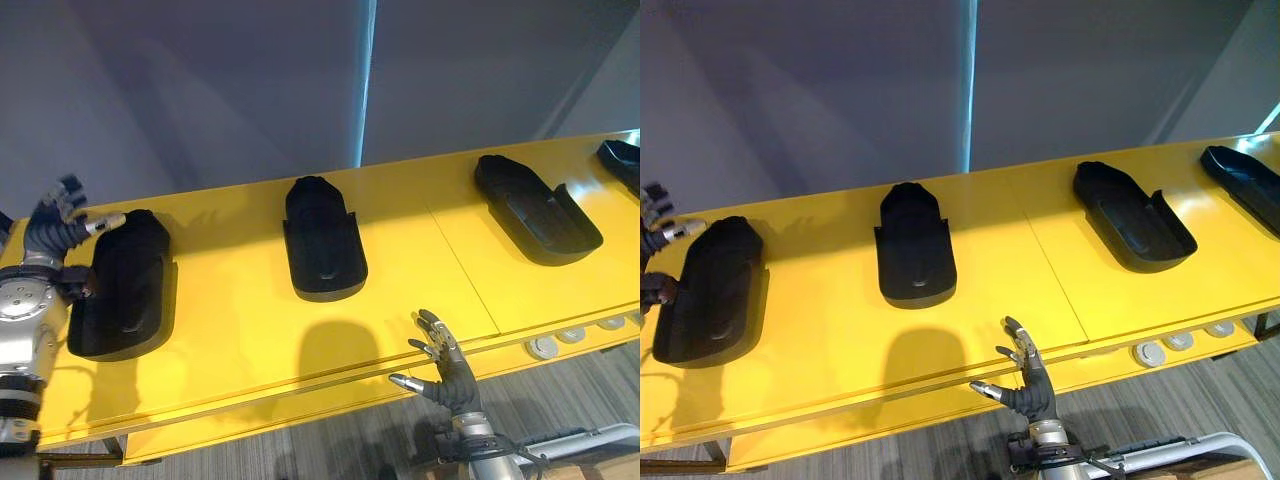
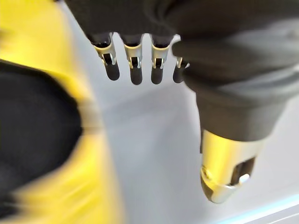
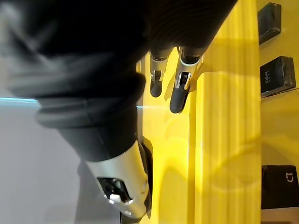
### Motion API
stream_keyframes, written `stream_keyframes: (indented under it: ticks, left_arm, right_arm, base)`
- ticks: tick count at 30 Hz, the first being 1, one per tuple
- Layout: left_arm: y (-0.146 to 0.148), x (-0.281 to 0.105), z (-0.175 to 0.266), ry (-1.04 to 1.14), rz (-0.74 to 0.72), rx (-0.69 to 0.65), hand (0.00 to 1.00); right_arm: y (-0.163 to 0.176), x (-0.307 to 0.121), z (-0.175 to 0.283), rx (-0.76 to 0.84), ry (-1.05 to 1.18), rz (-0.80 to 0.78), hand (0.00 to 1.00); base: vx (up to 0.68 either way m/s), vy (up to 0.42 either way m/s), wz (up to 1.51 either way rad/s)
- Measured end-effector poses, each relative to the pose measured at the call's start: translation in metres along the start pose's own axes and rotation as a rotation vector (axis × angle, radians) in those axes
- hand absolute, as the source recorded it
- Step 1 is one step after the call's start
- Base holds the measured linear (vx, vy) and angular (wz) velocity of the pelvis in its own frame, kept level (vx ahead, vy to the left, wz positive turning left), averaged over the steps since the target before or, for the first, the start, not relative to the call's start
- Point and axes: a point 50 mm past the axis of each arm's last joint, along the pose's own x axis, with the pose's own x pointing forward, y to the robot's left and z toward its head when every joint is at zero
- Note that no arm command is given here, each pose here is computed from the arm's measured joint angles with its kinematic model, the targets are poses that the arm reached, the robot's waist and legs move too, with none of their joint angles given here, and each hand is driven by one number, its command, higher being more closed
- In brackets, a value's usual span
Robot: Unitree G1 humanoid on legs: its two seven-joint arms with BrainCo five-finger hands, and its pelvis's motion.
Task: Walk over and take plastic housings, then place them on the shelf
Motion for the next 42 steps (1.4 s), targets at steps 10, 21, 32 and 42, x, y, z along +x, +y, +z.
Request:
stream_keyframes:
  ticks: [10,21,32,42]
  left_arm:
    - [-0.074,-0.203,-0.005,0.104,0.129,-0.136,1.00]
    - [-0.077,-0.234,-0.034,0.310,0.081,-0.096,1.00]
    - [-0.070,-0.204,-0.047,0.278,0.197,-0.070,1.00]
    - [-0.070,-0.173,-0.062,0.260,0.267,-0.048,1.00]
  right_arm:
    - [0.001,-0.009,-0.012,0.043,0.063,-0.076,0.00]
    - [0.004,-0.008,-0.005,0.012,0.006,-0.049,0.00]
    - [0.003,0.011,0.012,0.010,-0.098,-0.085,0.00]
    - [0.011,0.025,0.026,0.013,-0.174,-0.049,0.00]
  base:
    - [0.01,0.019,0.15]
    - [-0.04,0.004,0.12]
    - [0.00,0.000,0.00]
    - [0.00,-0.008,-0.09]
